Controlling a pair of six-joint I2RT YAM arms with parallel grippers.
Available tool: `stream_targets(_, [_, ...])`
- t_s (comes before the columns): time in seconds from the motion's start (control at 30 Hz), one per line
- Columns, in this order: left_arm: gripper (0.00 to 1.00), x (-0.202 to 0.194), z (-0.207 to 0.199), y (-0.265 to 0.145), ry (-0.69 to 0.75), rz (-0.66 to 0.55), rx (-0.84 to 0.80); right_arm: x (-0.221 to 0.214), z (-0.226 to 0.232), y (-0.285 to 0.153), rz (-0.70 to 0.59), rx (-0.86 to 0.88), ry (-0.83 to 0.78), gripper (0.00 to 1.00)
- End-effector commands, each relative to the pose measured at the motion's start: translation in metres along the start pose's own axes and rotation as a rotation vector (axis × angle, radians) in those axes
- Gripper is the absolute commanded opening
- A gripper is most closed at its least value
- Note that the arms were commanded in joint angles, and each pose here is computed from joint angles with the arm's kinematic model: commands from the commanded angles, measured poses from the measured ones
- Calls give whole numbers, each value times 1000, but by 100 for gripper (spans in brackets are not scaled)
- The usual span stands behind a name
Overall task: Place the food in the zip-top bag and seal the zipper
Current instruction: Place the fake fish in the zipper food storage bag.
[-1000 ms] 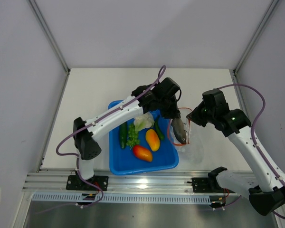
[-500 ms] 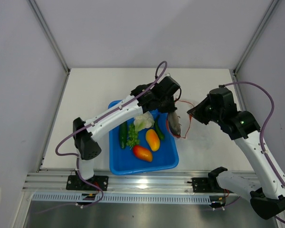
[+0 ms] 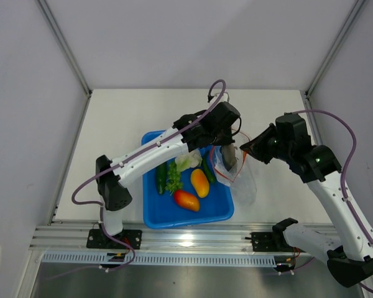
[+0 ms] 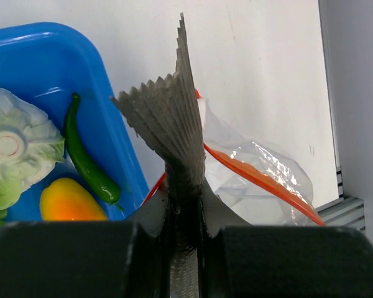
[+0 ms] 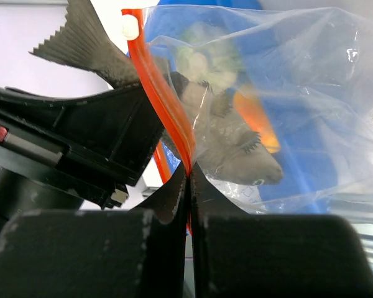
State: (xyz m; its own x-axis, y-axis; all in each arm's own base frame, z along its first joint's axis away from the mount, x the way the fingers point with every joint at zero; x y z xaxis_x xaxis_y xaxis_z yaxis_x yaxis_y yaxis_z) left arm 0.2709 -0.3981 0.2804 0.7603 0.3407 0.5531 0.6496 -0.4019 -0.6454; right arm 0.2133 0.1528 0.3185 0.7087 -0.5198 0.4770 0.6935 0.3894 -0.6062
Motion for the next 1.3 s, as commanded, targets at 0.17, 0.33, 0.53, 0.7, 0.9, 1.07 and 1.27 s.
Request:
stream_targets(0.17, [12,-6,-9,-31,14,22,-134,13,6,-2,-25,48,81,0])
stream_targets(0.33, [63,-10,-7,-47,-5,48,-195,15,2,0,-32,49,97,0])
stream_targets(0.53, [99,-8,0,-52,38,41,-187,12,1,1,-18,58,85,0])
stream_targets(0.7, [100,0,5,-63,64,13,-183,10,-2,-4,-17,62,36,0])
stream_targets(0.9, [89,-19,19,-56,112,102,-183,9,-12,-11,-7,54,-5,0])
stream_targets(1.07, [74,-43,38,-43,124,174,-170,10,-13,-13,2,89,-8,0])
stream_targets(1.27, [46,-53,47,-35,127,224,-136,9,-15,-17,9,94,0,0])
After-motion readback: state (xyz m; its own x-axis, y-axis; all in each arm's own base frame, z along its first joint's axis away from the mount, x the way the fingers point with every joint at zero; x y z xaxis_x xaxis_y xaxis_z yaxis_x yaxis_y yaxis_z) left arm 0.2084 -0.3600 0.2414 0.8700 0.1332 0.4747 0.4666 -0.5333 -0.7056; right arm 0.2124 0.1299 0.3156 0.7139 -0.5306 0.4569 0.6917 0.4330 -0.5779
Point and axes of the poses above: each gripper's point midway between its finger pads, its own y axis out along the fingers, its own z axis along the line the jaws close on, x = y × z, the point moved 3 cm from there along -y, back along the fingers, and after that the axes turned 14 degrees about -y, right-handed, at the moved point
